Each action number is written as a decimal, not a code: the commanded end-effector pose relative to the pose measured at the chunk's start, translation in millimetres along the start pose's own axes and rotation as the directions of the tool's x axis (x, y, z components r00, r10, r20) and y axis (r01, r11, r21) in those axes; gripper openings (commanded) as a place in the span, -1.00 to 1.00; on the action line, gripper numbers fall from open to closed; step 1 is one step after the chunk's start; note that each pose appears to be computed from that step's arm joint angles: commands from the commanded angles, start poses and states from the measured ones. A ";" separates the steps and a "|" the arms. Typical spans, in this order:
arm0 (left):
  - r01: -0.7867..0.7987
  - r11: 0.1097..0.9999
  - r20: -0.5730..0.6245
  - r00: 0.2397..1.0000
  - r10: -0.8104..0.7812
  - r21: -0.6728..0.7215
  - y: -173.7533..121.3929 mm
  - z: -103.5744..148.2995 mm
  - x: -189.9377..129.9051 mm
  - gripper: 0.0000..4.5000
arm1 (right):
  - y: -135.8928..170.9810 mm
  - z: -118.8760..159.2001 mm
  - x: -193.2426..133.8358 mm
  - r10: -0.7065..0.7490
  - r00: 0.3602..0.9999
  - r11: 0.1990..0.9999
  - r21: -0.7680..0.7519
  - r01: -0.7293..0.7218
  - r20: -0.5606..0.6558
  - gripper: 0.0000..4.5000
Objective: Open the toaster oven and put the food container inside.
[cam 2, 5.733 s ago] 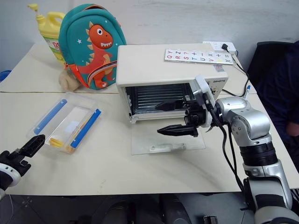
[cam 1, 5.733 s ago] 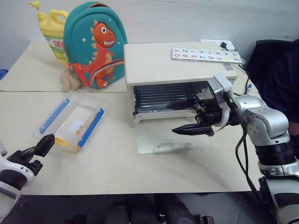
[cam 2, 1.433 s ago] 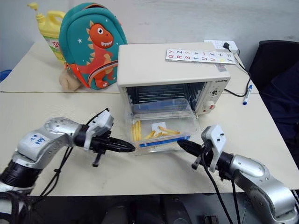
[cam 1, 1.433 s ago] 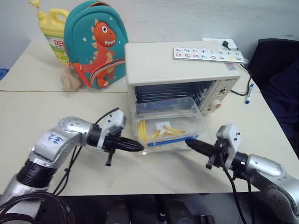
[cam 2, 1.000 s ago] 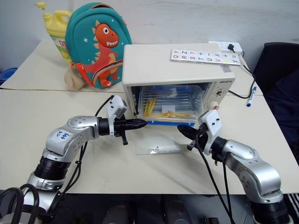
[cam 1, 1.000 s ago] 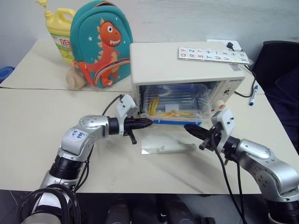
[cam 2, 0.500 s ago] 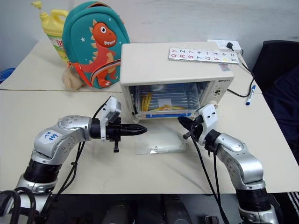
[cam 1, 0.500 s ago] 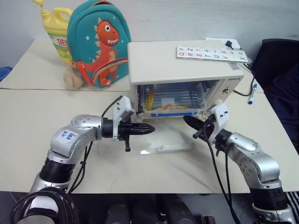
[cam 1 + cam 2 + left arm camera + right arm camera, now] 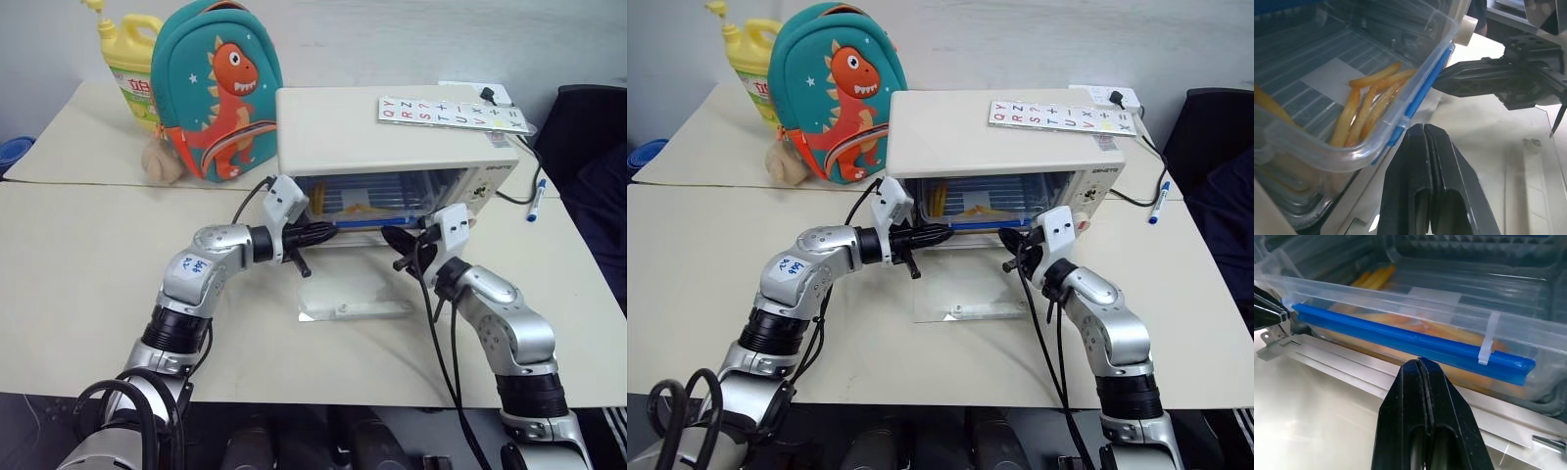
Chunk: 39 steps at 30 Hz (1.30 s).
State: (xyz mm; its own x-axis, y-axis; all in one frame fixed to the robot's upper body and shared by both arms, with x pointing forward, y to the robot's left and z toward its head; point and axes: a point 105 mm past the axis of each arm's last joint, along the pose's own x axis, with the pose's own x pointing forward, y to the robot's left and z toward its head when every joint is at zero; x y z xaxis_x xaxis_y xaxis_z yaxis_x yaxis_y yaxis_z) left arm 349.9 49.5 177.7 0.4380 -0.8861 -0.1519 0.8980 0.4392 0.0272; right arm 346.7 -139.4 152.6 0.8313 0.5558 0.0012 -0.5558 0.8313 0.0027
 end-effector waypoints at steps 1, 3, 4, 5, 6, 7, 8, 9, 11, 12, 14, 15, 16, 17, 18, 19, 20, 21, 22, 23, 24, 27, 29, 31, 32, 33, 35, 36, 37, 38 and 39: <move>0.088 0.996 0.037 0.995 -0.089 0.032 -16.8 16.0 -16.1 -0.99 | -4.6 17.9 -22.7 0.010 0.999 0.999 -0.043 -0.008 0.039 -1.00; 0.146 0.989 0.025 0.989 -0.147 0.035 -27.0 17.1 -31.8 -0.99 | -6.0 18.1 -38.3 0.016 1.000 0.998 -0.054 -0.015 0.019 -1.00; 0.179 0.983 0.012 0.984 -0.179 0.031 -32.1 16.7 -43.3 -0.91 | -8.4 17.9 -47.4 0.010 1.000 0.998 -0.060 -0.010 0.006 -1.00; 0.219 0.975 -0.006 0.976 -0.219 0.032 -38.0 16.4 -58.0 -0.82 | -12.3 17.4 -57.4 -0.004 1.000 0.998 -0.070 0.003 -0.010 -1.00; 0.260 0.965 -0.026 0.965 -0.259 0.028 -44.2 16.3 -72.7 -0.73 | -17.7 16.9 -66.1 -0.027 0.999 0.997 -0.077 0.025 -0.023 -1.00; 0.292 0.956 -0.045 0.956 -0.291 0.023 -49.3 16.6 -84.4 -0.59 | -23.0 16.3 -72.8 -0.049 0.998 0.996 -0.079 0.046 -0.034 -1.00; 0.318 0.948 -0.070 0.946 -0.316 0.022 -53.7 17.2 -97.4 -0.47 | -30.7 15.1 -79.9 -0.080 0.996 0.994 -0.079 0.076 -0.045 -1.00; 0.334 0.942 -0.096 0.939 -0.331 0.020 -56.6 18.3 -108.5 -0.34 | -37.4 13.4 -85.3 -0.108 0.993 0.991 -0.081 0.103 -0.057 -1.00; 0.352 0.936 -0.149 0.927 -0.345 0.022 -59.9 21.1 -128.7 -0.06 | -47.8 8.4 -94.1 -0.146 0.986 0.986 -0.087 0.139 -0.084 -1.00; 0.355 0.934 -0.181 0.921 -0.345 0.028 -59.6 23.2 -140.0 0.09 | -51.9 3.1 -98.3 -0.152 0.983 0.986 -0.087 0.143 -0.107 -1.00; 0.356 0.934 -0.231 0.912 -0.340 0.034 -57.6 27.8 -157.7 0.37 | -56.5 -9.2 -104.3 -0.146 0.977 0.987 -0.088 0.134 -0.157 -1.00; 0.352 0.935 -0.248 0.910 -0.332 0.041 -55.4 30.3 -163.5 0.51 | -57.3 -15.3 -105.7 -0.138 0.974 0.989 -0.083 0.124 -0.178 -1.00; 0.341 0.938 -0.263 0.912 -0.315 0.059 -51.9 33.2 -167.8 0.65 | -56.7 -21.3 -106.0 -0.124 0.973 0.991 -0.067 0.113 -0.193 -1.00; 0.327 0.942 -0.274 0.915 -0.296 0.075 -47.6 36.7 -171.7 0.78 | -55.6 -27.5 -105.7 -0.108 0.973 0.994 -0.043 0.101 -0.205 -1.00; 0.317 0.944 -0.280 0.918 -0.280 0.096 -44.4 39.6 -173.8 0.91 | -54.7 -31.8 -105.2 -0.095 0.972 0.995 -0.028 0.091 -0.214 -1.00; 0.304 0.946 -0.279 0.923 -0.264 0.111 -40.7 43.5 -175.6 0.98 | -52.6 -36.0 -104.1 -0.078 0.972 0.997 -0.018 0.076 -0.223 -1.00; 0.295 0.947 -0.276 0.928 -0.251 0.131 -38.0 47.3 -176.7 0.98 | -50.7 -39.2 -102.9 -0.064 0.971 0.998 -0.015 0.063 -0.229 -1.00; 0.281 0.948 -0.270 0.934 -0.234 0.150 -34.9 51.8 -177.8 0.98 | -48.7 -42.6 -101.4 -0.053 0.970 0.999 -0.014 0.051 -0.236 -1.00; 0.264 0.949 -0.263 0.941 -0.213 0.174 -31.7 56.7 -178.7 0.98 | -45.6 -45.1 -99.3 -0.035 0.971 0.999 -0.006 0.034 -0.237 -1.00; 0.248 0.948 -0.255 0.947 -0.194 0.201 -29.0 60.9 -179.0 0.98 | -41.6 -45.6 -97.3 -0.011 0.972 1.000 0.006 0.013 -0.233 -1.00; 0.232 0.948 -0.244 0.954 -0.177 0.219 -26.6 65.0 -179.6 0.98 | -35.3 -44.1 -95.2 0.026 0.975 1.000 0.023 -0.021 -0.223 -1.00; 0.206 0.948 -0.228 0.962 -0.151 0.242 -22.0 72.0 -181.6 0.98 | -16.8 -35.7 -92.7 0.141 0.970 0.990 0.043 -0.135 -0.196 -1.00; 0.189 0.948 -0.224 0.966 -0.132 0.257 -18.5 74.0 -182.5 0.98 | -9.7 -25.7 -93.5 0.197 0.965 0.980 0.017 -0.197 -0.175 -1.00; 0.175 0.947 -0.221 0.968 -0.116 0.269 -15.1 74.5 -182.9 0.98 | -13.9 -6.6 -93.0 0.201 0.972 0.979 0.000 -0.203 -0.119 -1.00; 0.167 0.949 -0.218 0.970 -0.109 0.269 -12.5 74.4 -183.7 1.00 | -30.5 22.9 -92.7 0.160 0.986 0.987 -0.013 -0.161 -0.045 -0.93; 0.161 0.950 -0.215 0.971 -0.104 0.268 -10.4 74.6 -184.7 1.00 | -42.8 48.5 -95.3 0.134 0.991 0.991 -0.021 -0.134 0.015 -0.83; 0.153 0.953 -0.218 0.971 -0.096 0.261 -7.3 74.8 -187.5 1.00 | -51.8 79.5 -102.0 0.130 0.989 0.991 -0.028 -0.128 0.074 -0.58; 0.152 0.954 -0.220 0.971 -0.095 0.259 -6.8 74.9 -188.3 1.00 | -51.9 83.5 -103.6 0.136 0.988 0.991 -0.026 -0.135 0.075 -0.42; 0.155 0.955 -0.226 0.969 -0.097 0.252 -6.5 75.1 -190.3 1.00 | -52.6 90.0 -106.9 0.145 0.987 0.989 -0.031 -0.143 0.076 -0.26; 0.152 0.954 -0.227 0.969 -0.093 0.257 -5.2 77.0 -193.3 1.00 | -54.4 98.7 -112.6 0.152 0.986 0.988 -0.040 -0.149 0.072 -0.10; 0.138 0.955 -0.225 0.971 -0.079 0.261 -2.3 79.9 -196.8 1.00 | -55.2 107.0 -119.3 0.162 0.985 0.986 -0.053 -0.159 0.063 0.06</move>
State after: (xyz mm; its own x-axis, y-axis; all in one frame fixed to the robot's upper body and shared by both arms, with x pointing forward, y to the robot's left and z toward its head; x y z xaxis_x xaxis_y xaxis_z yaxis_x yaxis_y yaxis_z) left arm 266.7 205.1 271.1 0.3135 -0.8719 -0.3762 0.9460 0.2522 0.2036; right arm 287.1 -248.8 249.7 0.7502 0.6588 0.0563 -0.6562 0.7523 -0.0579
